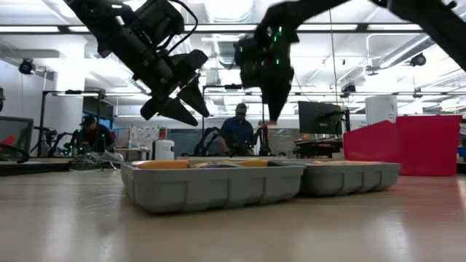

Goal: Prefit tool cases
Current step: Put the yellow hex key set into the gray pre-fit tool case

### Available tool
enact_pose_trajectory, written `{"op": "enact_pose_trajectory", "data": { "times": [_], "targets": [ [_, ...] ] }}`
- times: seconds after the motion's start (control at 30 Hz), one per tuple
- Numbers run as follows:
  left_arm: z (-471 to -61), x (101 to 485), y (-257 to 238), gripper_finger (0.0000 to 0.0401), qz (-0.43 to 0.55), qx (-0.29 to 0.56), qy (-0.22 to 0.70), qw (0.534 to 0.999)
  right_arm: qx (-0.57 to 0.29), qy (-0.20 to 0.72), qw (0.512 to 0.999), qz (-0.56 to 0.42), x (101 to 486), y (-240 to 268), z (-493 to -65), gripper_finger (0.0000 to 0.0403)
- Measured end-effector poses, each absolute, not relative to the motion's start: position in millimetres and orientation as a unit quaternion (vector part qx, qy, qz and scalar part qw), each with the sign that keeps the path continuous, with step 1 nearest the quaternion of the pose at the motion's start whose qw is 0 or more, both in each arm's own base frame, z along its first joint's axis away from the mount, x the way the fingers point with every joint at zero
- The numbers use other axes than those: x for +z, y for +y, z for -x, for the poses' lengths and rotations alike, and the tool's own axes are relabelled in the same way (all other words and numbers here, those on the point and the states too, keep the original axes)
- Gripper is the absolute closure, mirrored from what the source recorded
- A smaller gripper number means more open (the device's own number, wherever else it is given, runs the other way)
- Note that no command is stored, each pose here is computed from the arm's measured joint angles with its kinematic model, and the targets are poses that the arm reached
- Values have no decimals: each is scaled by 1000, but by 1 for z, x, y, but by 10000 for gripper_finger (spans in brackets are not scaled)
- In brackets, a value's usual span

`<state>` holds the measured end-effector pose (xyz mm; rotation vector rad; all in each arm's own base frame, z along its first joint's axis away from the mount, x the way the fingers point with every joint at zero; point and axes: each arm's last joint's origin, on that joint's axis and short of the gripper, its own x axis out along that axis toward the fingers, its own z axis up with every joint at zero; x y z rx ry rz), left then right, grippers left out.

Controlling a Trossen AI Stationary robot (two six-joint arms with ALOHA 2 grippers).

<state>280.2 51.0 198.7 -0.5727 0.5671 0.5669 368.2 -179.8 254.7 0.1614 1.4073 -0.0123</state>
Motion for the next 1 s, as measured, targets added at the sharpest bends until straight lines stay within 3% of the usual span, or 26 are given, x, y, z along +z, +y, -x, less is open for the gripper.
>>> {"op": "enact_pose_trajectory", "data": {
  "times": [0.4, 1.0],
  "targets": [
    [-278, 217, 27, 197, 253, 221, 251, 908, 69, 575, 815, -5, 292, -81, -374, 403],
    [-277, 215, -22, 197, 309, 161, 269, 898, 155, 516, 841, 54, 258, 20, -394, 403]
  ]
}}
